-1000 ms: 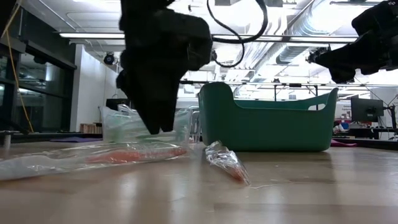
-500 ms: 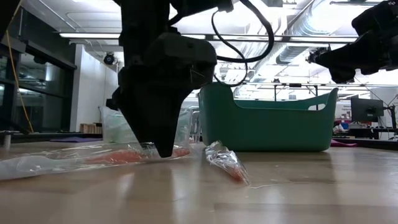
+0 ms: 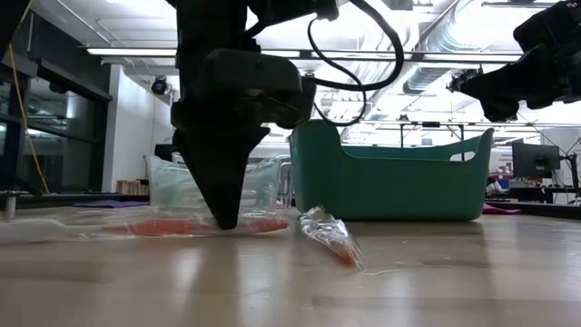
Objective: Pick & Place Toothbrushes
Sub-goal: Put the orange toothbrush into the left transparent bin
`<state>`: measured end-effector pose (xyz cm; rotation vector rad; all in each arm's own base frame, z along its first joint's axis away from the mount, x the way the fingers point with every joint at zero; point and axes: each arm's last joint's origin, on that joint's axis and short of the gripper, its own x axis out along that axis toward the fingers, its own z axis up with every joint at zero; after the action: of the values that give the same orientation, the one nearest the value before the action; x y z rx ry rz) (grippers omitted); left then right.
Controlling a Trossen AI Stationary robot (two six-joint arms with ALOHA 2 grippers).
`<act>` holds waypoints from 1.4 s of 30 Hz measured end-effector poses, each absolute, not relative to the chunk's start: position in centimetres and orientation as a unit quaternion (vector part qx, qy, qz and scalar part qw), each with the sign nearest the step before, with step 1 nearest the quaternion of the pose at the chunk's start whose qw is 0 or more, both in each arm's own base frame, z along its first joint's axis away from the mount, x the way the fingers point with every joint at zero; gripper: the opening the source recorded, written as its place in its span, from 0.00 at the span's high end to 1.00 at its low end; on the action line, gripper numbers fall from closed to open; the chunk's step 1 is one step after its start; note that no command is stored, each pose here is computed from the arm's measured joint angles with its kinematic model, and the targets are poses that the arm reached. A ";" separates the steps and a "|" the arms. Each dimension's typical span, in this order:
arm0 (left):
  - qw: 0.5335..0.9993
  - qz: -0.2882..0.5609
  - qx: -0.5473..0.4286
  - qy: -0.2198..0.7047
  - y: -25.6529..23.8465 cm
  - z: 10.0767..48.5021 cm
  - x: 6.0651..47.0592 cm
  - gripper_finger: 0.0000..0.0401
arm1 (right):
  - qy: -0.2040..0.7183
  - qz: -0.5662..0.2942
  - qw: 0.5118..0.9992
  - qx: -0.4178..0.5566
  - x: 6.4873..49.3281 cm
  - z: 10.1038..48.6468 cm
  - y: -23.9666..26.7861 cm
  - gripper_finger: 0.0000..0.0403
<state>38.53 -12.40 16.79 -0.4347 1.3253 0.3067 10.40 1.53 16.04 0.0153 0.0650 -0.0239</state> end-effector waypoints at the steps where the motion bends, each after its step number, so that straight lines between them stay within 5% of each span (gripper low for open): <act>1: 0.757 0.136 -0.193 0.609 -12.4 16.8 38.5 0.96 | 0.032 -0.012 0.999 0.008 10.4 16.1 1.5 0.87; 7: 0.762 0.106 -0.152 0.621 -12.2 17.5 38.0 0.98 | 0.032 -0.012 0.999 0.008 10.4 16.1 1.5 0.87; 16: 0.803 0.121 -0.066 0.580 -10.8 24.0 35.1 0.98 | 0.032 -0.012 0.999 0.008 10.4 16.1 1.5 0.87; 25: 0.795 0.182 0.000 0.578 -6.5 29.2 31.2 0.98 | 0.032 -0.012 0.999 0.008 10.4 16.0 1.5 0.87; 42: 0.791 0.151 0.162 0.570 5.5 30.9 32.0 0.98 | 0.032 -0.012 0.999 0.008 10.4 16.0 1.5 0.87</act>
<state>31.97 5.50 30.90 0.3493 1.2278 0.3242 10.40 1.53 16.05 0.0153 0.0642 -0.0240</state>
